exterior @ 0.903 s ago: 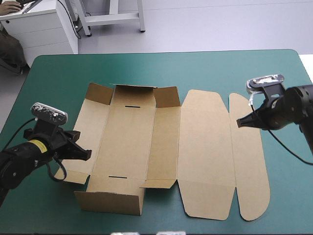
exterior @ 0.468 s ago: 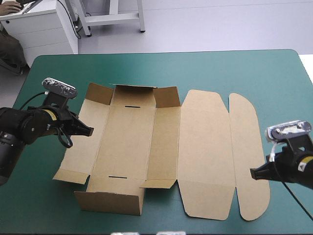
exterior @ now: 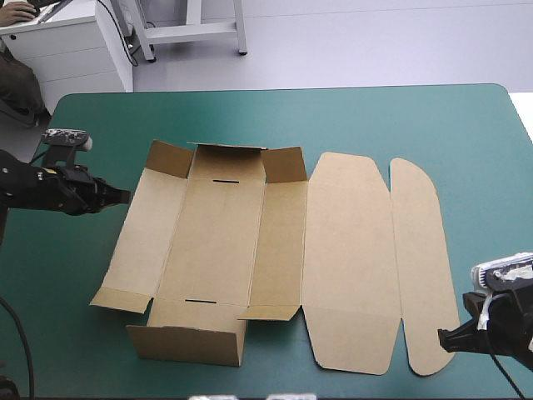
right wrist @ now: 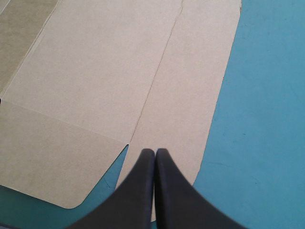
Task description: Fold the box
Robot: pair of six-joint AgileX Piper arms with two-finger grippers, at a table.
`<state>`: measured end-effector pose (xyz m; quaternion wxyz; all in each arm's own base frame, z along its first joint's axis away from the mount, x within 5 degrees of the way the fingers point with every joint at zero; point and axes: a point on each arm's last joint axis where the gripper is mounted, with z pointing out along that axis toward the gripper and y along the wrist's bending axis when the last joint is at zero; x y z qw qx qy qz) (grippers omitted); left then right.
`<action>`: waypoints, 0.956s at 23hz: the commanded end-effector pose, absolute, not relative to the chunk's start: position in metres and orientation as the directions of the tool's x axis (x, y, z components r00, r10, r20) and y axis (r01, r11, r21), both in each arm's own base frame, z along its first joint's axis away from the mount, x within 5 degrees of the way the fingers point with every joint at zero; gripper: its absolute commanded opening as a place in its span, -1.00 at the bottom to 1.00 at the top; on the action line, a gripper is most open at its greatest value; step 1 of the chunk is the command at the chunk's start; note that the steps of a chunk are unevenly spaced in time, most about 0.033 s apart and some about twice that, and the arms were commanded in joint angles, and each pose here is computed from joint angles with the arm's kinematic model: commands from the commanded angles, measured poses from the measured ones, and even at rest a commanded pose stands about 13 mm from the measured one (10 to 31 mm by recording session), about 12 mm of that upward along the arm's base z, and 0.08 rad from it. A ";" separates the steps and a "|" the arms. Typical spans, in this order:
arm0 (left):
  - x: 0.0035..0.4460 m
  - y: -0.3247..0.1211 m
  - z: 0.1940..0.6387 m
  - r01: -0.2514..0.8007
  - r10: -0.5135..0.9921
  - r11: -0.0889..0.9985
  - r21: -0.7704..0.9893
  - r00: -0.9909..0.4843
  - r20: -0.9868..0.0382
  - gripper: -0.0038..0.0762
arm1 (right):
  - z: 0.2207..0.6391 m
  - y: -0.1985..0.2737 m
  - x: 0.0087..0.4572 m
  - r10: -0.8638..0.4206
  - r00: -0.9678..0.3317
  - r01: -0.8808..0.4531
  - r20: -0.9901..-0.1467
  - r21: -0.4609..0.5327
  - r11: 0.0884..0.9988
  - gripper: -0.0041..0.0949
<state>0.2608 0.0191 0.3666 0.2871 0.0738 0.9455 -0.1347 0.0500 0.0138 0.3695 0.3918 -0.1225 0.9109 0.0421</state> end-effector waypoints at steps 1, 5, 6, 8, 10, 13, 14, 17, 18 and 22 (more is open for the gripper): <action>0.264 0.044 0.383 0.148 -0.093 0.940 -0.307 -0.756 -0.648 -0.86 | 0.371 0.014 0.049 -0.183 -0.665 -0.253 -0.724 -0.012 0.967 -0.96; 0.267 0.084 0.389 -0.009 -0.318 0.913 -0.409 -0.644 -0.696 -0.77 | 0.371 0.014 0.050 -0.196 -0.664 -0.260 -0.722 -0.023 0.965 -0.96; 0.265 0.092 0.390 -0.032 -0.368 0.895 -0.445 -0.616 -0.696 -0.66 | 0.371 0.014 0.050 -0.197 -0.664 -0.259 -0.721 -0.024 0.965 -0.96; 0.263 0.103 0.393 -0.043 -0.446 0.851 -0.523 -0.583 -0.679 -0.37 | 0.371 0.014 0.050 -0.196 -0.661 -0.259 -0.724 -0.025 0.966 -0.96; 0.263 0.112 0.392 -0.041 -0.494 0.815 -0.578 -0.570 -0.657 0.10 | 0.371 0.014 0.050 -0.196 -0.661 -0.259 -0.724 -0.025 0.966 -0.96; 0.265 0.121 0.382 -0.054 -0.524 0.779 -0.624 -0.603 -0.602 0.90 | 0.371 0.014 0.050 -0.193 -0.654 -0.262 -0.732 -0.021 0.965 -0.96; 0.266 0.122 0.378 -0.053 -0.521 0.773 -0.632 -0.622 -0.585 0.91 | 0.372 0.014 0.051 -0.194 -0.648 -0.263 -0.737 -0.023 0.965 -0.96; 0.274 0.126 0.349 -0.024 -0.447 0.750 -0.661 -0.755 -0.480 0.91 | 0.373 0.014 0.051 -0.192 -0.642 -0.262 -0.742 -0.023 0.965 -0.96; 0.277 0.126 0.345 -0.025 -0.445 0.744 -0.668 -0.763 -0.468 0.91 | 0.373 0.014 0.051 -0.192 -0.642 -0.262 -0.742 -0.023 0.965 -0.96; 0.287 0.126 0.322 -0.029 -0.361 0.788 -0.615 -0.830 -0.424 0.91 | 0.372 0.015 0.051 -0.190 -0.645 -0.266 -0.740 -0.015 0.964 -0.96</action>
